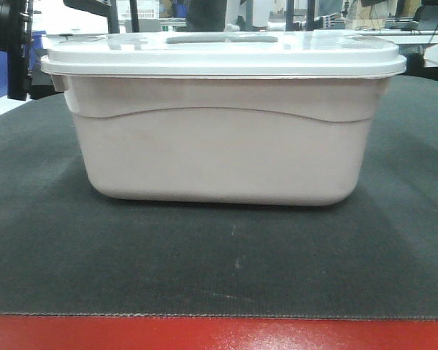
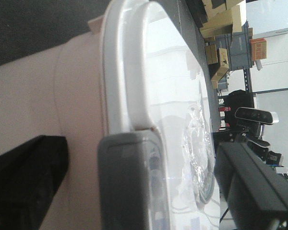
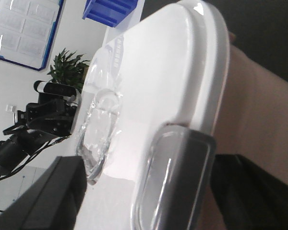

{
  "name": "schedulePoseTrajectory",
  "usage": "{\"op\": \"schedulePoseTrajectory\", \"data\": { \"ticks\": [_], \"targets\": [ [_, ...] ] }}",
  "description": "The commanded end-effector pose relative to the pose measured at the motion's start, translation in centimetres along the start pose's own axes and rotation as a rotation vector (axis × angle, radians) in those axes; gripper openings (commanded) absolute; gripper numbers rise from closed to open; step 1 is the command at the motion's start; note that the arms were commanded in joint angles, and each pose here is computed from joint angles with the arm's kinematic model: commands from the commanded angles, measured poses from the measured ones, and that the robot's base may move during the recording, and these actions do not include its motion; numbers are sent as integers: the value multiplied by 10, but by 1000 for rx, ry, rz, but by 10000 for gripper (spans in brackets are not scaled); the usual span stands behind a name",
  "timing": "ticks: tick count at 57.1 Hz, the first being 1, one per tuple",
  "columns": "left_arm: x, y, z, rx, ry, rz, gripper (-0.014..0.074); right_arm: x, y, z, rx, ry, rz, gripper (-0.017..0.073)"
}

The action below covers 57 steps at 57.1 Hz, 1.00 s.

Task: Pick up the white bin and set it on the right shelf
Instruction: 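Close both grippers on the lid rims at the bin's two ends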

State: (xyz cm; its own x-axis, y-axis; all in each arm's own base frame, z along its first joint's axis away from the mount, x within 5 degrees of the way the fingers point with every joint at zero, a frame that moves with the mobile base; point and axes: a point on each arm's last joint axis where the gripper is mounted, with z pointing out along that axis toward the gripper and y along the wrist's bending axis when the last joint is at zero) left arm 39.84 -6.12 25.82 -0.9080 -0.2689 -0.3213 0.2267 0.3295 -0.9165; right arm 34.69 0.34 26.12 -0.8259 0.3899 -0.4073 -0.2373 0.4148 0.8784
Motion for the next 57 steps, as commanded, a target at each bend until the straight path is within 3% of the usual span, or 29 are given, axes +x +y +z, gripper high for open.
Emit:
{"op": "schedulePoseTrajectory", "data": {
  "ticks": [1,15,25,33,38,46,57],
  "targets": [
    [2,-42,-6,183,47,52,514,0,37,-3,-210,13,-54,627],
    [5,-44,-1,188,63,42,483,1,38,0,-209,18,-56,624],
    [8,-46,4,193,78,42,336,1,38,0,-209,18,-56,599],
    [9,-47,5,196,81,38,148,1,38,0,-210,19,-56,429],
    [9,-47,5,196,81,36,34,1,38,0,-213,21,-56,279],
    [7,-50,5,223,61,2,-132,1,39,0,-214,20,-57,76],
    [5,-66,3,282,22,0,-126,-1,48,-4,-238,-11,-63,58]
  ]
}}
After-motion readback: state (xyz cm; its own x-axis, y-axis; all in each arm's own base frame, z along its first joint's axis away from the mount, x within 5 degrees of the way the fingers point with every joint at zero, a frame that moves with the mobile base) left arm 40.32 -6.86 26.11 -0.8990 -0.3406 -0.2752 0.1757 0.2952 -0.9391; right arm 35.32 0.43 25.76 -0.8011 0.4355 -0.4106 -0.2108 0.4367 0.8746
